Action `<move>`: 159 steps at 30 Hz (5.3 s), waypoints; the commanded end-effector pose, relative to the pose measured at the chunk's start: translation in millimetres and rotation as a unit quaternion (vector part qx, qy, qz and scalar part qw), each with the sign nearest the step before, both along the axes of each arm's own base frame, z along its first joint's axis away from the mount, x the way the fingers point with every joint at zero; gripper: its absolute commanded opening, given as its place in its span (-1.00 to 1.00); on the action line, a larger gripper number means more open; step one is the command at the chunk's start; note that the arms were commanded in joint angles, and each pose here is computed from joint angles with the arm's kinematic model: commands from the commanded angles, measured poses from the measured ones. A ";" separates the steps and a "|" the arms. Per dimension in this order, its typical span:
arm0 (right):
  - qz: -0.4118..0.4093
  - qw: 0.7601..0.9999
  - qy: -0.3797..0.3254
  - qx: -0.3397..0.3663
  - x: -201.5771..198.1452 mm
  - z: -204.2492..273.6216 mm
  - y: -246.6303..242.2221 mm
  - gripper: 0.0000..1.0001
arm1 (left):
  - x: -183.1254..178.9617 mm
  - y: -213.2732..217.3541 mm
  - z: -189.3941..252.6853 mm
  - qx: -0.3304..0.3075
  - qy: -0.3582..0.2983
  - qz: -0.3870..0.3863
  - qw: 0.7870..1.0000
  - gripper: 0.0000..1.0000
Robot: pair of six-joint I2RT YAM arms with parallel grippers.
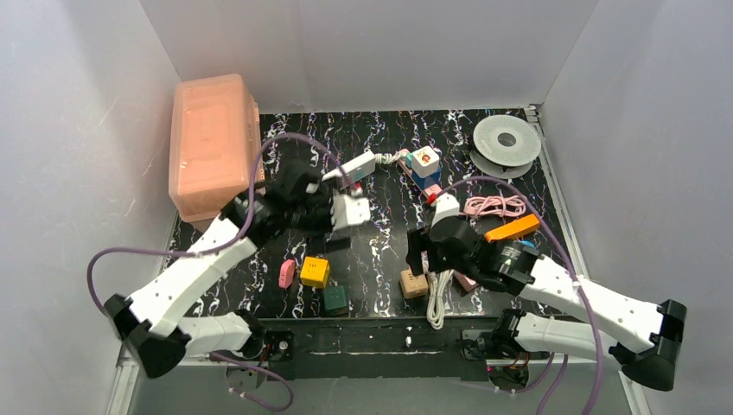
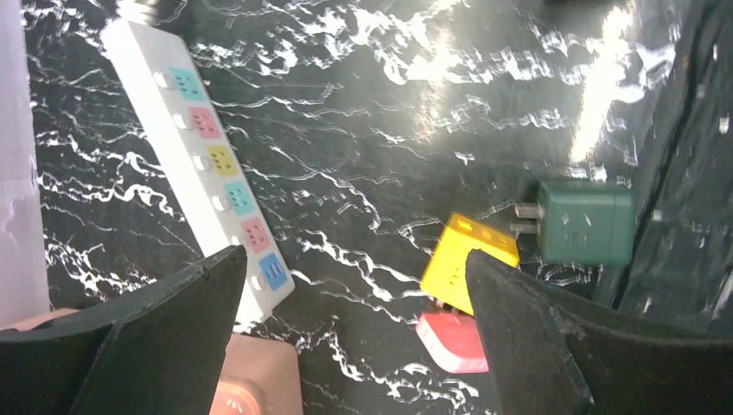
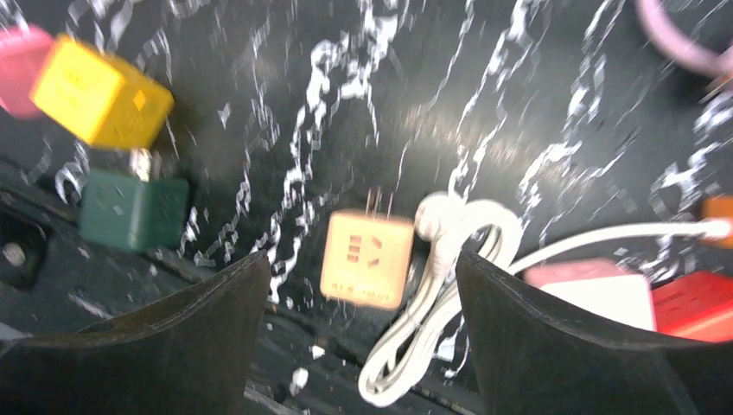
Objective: Pull the plug off the socket
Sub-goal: Place the plug at the center of the board, then remove the plug from the socket.
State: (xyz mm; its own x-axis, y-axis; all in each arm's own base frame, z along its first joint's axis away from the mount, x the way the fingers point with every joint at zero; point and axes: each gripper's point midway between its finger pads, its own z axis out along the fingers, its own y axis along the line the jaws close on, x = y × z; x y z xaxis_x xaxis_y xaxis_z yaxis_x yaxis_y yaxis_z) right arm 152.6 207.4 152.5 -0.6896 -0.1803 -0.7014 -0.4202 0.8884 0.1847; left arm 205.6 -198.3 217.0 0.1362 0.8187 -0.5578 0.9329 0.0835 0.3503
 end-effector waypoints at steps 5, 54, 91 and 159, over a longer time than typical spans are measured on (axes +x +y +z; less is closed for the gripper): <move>-0.090 0.990 -0.104 0.034 74.9 102.1 -36.8 0.75 | 56.5 -27.6 34.3 -0.010 0.124 0.163 0.979 0.96; -0.059 0.992 -0.070 -0.089 293.9 -57.7 -4.1 0.45 | 203.7 -78.2 -26.3 -0.102 0.147 0.174 0.968 0.96; -0.111 0.977 -0.083 0.160 225.4 65.6 -27.5 0.66 | 328.7 -168.5 -164.6 -0.130 0.082 0.116 0.981 -0.37; 0.152 0.924 -0.151 0.318 251.6 148.1 -15.8 0.66 | 172.3 -158.0 50.8 -0.264 0.028 -0.156 0.951 -1.00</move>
